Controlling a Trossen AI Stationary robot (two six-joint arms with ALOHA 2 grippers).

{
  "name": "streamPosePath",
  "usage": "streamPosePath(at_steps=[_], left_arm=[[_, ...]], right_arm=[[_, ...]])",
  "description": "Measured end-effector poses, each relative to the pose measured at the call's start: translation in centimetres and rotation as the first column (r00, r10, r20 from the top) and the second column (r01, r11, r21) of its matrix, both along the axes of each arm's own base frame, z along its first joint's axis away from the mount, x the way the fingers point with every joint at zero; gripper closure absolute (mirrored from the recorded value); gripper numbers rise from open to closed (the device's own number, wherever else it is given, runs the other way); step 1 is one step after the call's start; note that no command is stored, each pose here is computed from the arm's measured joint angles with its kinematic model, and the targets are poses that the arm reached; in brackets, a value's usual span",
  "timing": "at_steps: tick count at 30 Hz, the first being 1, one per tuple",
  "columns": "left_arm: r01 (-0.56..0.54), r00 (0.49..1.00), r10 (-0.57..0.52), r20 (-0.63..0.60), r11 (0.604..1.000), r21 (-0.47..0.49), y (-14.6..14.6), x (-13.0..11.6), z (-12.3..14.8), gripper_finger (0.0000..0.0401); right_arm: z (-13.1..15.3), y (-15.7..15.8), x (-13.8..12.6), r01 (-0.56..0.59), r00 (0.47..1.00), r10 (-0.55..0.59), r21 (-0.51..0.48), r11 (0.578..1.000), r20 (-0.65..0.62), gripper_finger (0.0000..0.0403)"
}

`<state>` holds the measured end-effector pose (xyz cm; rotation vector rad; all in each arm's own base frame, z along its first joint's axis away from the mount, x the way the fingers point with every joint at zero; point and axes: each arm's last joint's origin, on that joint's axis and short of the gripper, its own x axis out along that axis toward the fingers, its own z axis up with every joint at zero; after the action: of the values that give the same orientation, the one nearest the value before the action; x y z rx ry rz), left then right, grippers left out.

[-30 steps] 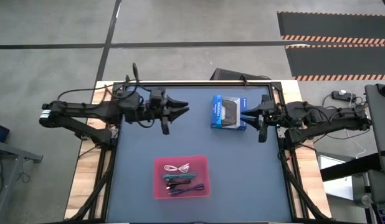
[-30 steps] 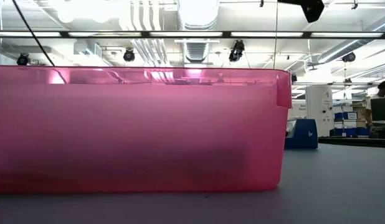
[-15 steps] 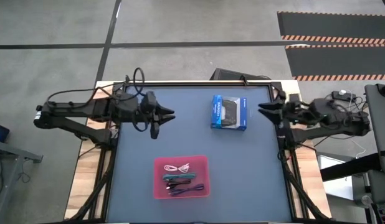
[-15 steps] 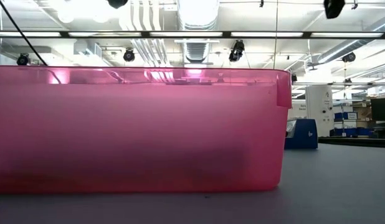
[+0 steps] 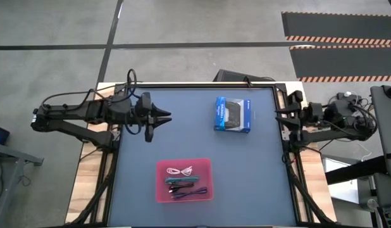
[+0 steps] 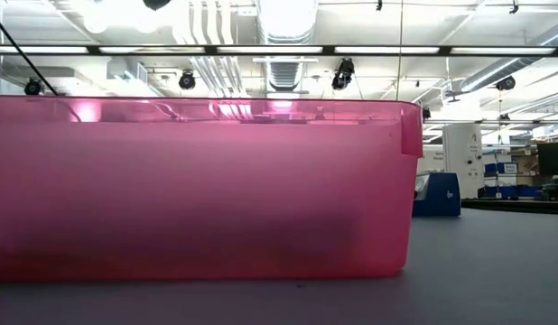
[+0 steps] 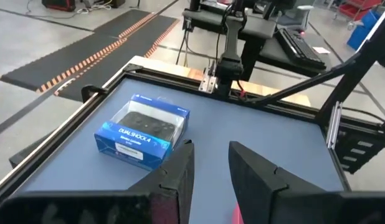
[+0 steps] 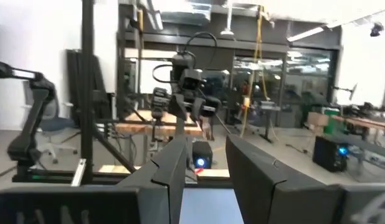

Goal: Pick and place USB-C Cables
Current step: Return to Home Position

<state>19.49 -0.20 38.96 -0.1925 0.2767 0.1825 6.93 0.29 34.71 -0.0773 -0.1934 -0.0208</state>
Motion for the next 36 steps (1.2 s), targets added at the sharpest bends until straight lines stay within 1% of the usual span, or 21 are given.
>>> streamPosePath(at_steps=[3,7,11,15,18,19,21,27,30,36], left_arm=[[0.001,1.0,-0.001,0.009,1.0,0.0,0.0,-0.5,-0.9,0.0318],[0.006,0.999,-0.007,0.054,1.0,0.02,0.0,-1.1,-2.5,0.0318],[0.011,0.988,-0.022,0.152,0.998,0.068,0.1,-1.7,-4.1,0.0318],[0.004,0.965,-0.03,0.26,0.995,0.1,0.1,-2.6,-5.7,0.0318],[-0.001,0.948,-0.031,0.318,0.995,0.1,0.1,-3.3,-6.9,0.0318],[-0.003,0.945,-0.03,0.326,0.995,0.1,0.1,-3.6,-7.4,0.0318],[-0.006,0.934,-0.03,0.355,0.995,0.098,0.2,-4.1,-8.0,0.0318],[-0.007,0.93,-0.03,0.366,0.995,0.098,0.2,-5.2,-10.2,0.0318],[-0.006,0.933,-0.03,0.358,0.995,0.098,0.2,-5.7,-11.4,0.0318],[-0.006,0.939,-0.035,0.342,0.993,0.119,0.3,-6.4,-13.6,0.0318]], right_arm=[[-1.0,0.0,-0.3,-0.015,1.0,0.015,-0.006,1.0,0.002,0.0298],[-2.3,0.0,-0.7,-0.012,0.998,0.012,-0.009,1.0,0.055,0.0298],[-3.9,0.0,-1.1,-0.009,0.996,0.01,-0.013,1.0,0.093,0.0298],[-5.1,-0.1,-1.8,-0.006,0.991,0.008,-0.015,1.0,0.137,0.0298],[-5.8,-0.1,-2.1,-0.005,0.988,0.007,-0.015,1.0,0.157,0.0298],[-6.2,-0.1,-1.9,-0.006,0.991,0.008,-0.017,1.0,0.13,0.0298],[-6.1,-0.1,-1.9,-0.004,0.991,0.006,-0.021,1.0,0.136,0.0298],[-6.6,-0.1,-1.3,0.006,0.995,-0.002,-0.042,0.999,0.101,0.0298],[-7.0,-0.2,-1.3,0.031,0.994,-0.026,-0.037,0.999,0.111,0.0298],[-8.7,-0.3,-0.3,0.095,0.992,-0.091,-0.042,0.995,0.091,0.0298]])
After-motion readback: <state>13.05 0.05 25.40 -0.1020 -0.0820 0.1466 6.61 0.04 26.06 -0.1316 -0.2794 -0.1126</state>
